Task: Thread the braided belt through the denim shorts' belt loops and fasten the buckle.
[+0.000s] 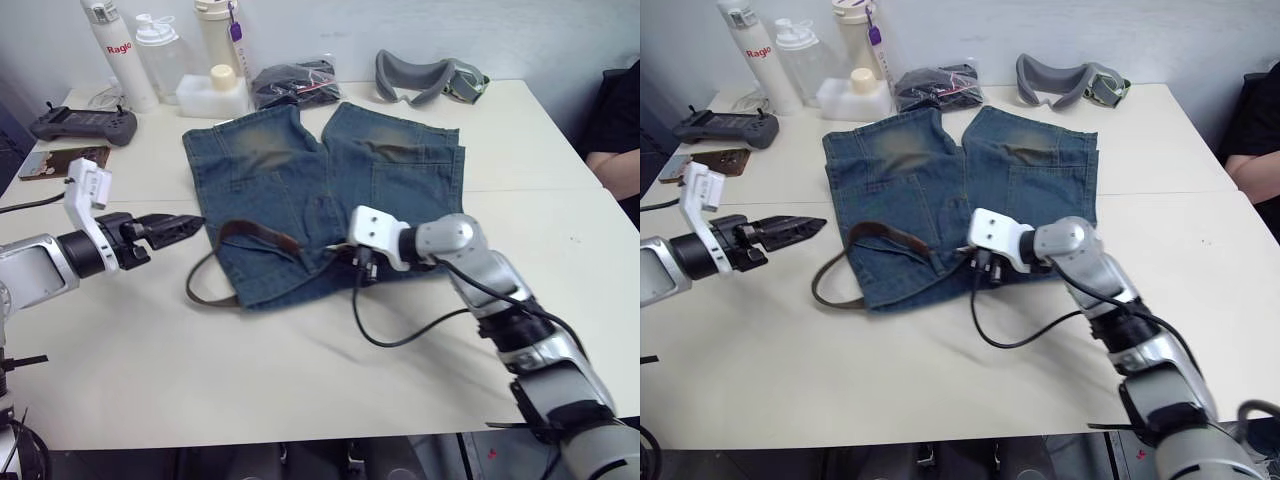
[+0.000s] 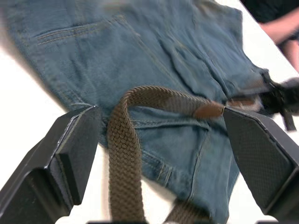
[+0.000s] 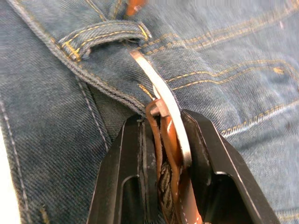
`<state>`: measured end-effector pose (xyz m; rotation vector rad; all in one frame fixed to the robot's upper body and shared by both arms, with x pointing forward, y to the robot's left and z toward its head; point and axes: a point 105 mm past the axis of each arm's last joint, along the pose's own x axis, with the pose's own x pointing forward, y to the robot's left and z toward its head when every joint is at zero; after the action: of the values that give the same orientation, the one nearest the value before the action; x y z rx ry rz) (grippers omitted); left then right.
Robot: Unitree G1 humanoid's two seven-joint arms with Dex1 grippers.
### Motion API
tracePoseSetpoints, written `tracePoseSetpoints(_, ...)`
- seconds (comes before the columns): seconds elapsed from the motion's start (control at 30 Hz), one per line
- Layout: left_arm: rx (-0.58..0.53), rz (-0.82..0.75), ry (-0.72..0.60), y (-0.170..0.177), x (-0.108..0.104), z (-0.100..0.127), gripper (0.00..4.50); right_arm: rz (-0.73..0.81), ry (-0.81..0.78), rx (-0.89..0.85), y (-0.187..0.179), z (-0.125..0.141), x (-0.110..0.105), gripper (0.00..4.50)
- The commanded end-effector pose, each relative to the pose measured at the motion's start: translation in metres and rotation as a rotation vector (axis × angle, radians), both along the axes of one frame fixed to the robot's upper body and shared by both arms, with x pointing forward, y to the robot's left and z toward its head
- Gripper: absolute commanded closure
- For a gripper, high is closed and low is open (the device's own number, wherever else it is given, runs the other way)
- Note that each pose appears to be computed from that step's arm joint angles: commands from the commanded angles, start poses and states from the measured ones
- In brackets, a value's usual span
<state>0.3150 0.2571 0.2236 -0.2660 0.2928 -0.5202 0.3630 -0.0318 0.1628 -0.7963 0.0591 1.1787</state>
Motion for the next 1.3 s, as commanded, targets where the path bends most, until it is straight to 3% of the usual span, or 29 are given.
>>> tracePoseSetpoints(0.03, 0.012, 0.068, -0.065, 0.017, 0.001, 0.018, 0.0, 0.05, -0.056, 0.014, 0.018, 0.01, -0.001, 3.91)
tracePoseSetpoints(0.17, 0.028, 0.07, -0.053, 0.019, -0.001, 0.015, 0.0, 0.02, 0.054, 0.058, 0.019, 0.007, -0.006, 3.91)
tracePoseSetpoints(0.2, 0.025, 0.066, -0.043, 0.019, -0.001, 0.013, 0.0, 0.019, 0.07, 0.063, 0.014, 0.008, -0.008, 2.86)
tracePoseSetpoints(0.4, -0.058, 0.037, 0.016, 0.012, -0.002, 0.011, 0.0, 0.001, 0.149, 0.16, -0.009, 0.044, -0.026, 0.07)
tracePoseSetpoints(0.53, -0.198, 0.023, 0.063, 0.007, 0.001, 0.017, 0.0, 0.026, 0.235, 0.301, -0.004, 0.071, -0.037, 0.07)
tracePoseSetpoints(0.67, -0.35, -0.054, 0.164, -0.002, -0.002, 0.026, 0.0, -0.036, 0.204, 0.328, 0.026, 0.06, -0.015, 0.07)
tracePoseSetpoints(0.83, -0.371, -0.087, 0.208, -0.004, -0.01, 0.031, 0.0, -0.062, 0.285, 0.383, 0.064, 0.046, -0.002, 0.07)
tracePoseSetpoints(1.0, -0.284, -0.103, 0.224, -0.005, -0.035, 0.022, 0.0, -0.102, 0.341, 0.378, 0.084, 0.026, 0.009, 0.07)
tracePoseSetpoints(1.1, -0.298, -0.105, 0.225, -0.01, -0.048, 0.018, 0.0, -0.115, 0.355, 0.384, 0.09, 0.019, 0.014, 0.88)
tracePoseSetpoints(1.2, -0.362, -0.145, 0.211, -0.018, -0.054, 0.015, 0.0, -0.087, 0.394, 0.398, 0.098, 0.015, 0.01, 2.53)
tracePoseSetpoints(1.3, -0.418, -0.196, 0.166, -0.03, -0.055, 0.014, 0.0, -0.054, 0.348, 0.407, 0.101, 0.018, 0.009, 3.86)
